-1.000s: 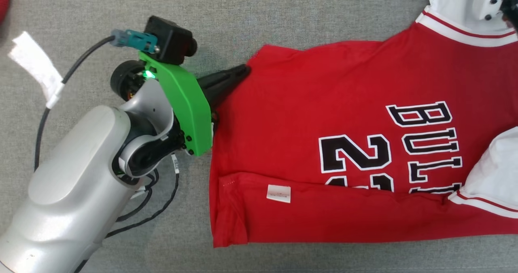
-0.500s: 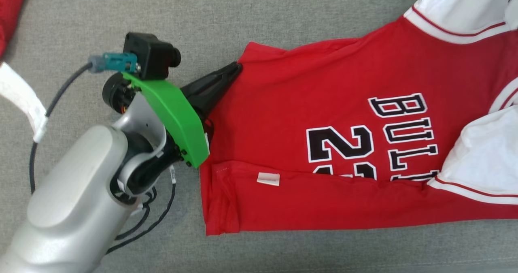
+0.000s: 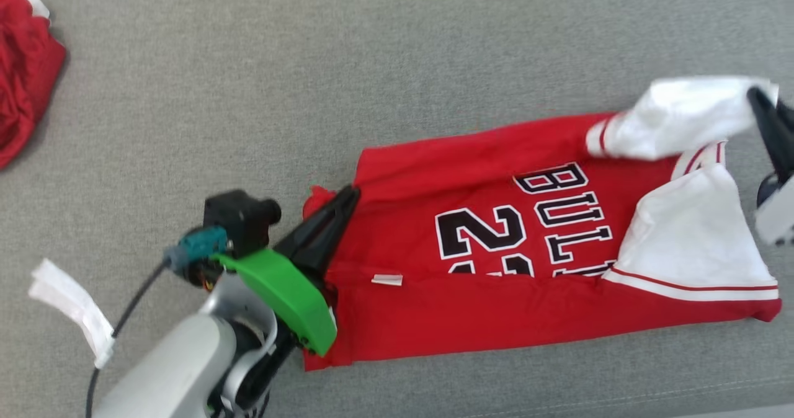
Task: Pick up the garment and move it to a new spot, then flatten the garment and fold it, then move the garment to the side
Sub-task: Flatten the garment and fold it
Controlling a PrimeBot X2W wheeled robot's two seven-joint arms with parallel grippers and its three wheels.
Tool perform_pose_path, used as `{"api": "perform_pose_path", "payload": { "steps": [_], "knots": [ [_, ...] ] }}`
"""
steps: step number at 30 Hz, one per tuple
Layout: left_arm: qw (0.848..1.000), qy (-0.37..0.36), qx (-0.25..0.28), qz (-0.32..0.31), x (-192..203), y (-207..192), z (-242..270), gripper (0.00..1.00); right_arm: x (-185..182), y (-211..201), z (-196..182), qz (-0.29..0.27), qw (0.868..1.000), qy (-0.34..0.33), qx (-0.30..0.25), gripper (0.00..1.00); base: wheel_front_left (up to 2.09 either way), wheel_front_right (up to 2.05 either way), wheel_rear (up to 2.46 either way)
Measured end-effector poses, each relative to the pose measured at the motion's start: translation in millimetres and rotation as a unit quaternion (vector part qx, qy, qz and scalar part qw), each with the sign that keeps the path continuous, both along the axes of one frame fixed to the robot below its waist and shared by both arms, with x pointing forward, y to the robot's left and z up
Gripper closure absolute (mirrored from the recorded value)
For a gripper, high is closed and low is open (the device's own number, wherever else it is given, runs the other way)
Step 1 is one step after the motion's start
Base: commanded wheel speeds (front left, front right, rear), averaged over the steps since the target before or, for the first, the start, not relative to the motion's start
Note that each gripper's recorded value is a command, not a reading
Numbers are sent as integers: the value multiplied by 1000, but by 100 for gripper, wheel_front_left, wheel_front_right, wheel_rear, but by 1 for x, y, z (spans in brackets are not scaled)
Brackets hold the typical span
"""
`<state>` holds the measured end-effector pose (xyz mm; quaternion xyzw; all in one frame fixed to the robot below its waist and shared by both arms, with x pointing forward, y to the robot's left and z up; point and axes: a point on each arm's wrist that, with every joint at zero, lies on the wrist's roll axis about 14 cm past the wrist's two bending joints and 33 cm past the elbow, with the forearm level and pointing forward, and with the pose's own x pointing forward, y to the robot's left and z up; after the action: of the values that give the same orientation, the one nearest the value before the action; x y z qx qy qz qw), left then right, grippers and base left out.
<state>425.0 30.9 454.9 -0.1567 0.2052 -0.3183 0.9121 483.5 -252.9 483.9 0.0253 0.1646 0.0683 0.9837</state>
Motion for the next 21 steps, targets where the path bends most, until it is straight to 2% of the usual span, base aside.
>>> {"api": "perform_pose_path", "payload": {
  "steps": [4, 10, 11, 12, 13, 14, 15, 21],
  "knots": [
    [1000, 6, -11, 10, -19, -6, -6, 100, -35, -2, -4, -17, 1000, 13, 16, 100, 0, 0, 0],
    [1000, 3, -9, 26, -32, -11, -19, 100, -62, -8, -14, -43, 998, 32, 25, 100, 0, 0, 0],
    [1000, 2, -5, 26, -34, -11, -22, 91, -65, -10, -17, -46, 998, 35, 21, 100, 0, 0, 0],
    [1000, 2, -3, 27, -36, -11, -24, 66, -66, -11, -19, -48, 998, 38, 16, 100, 0, 0, 0],
    [1000, 3, 3, 29, -38, -10, -28, 28, -67, -14, -21, -53, 998, 40, 10, 97, 0, 0, 0],
    [1000, 7, 9, 26, -42, -10, -32, 0, -68, -17, -25, -55, 997, 45, 1, 49, 0, 0, 0],
    [1000, 9, 11, 26, -45, -11, -34, 0, -69, -19, -28, -57, 997, 50, -4, 0, 0, 0, 0],
    [997, 48, 49, 17, -75, -4, -57, 0, -79, -16, -38, -53, 996, 69, -7, 0, 0, 0, 0]
  ]
}}
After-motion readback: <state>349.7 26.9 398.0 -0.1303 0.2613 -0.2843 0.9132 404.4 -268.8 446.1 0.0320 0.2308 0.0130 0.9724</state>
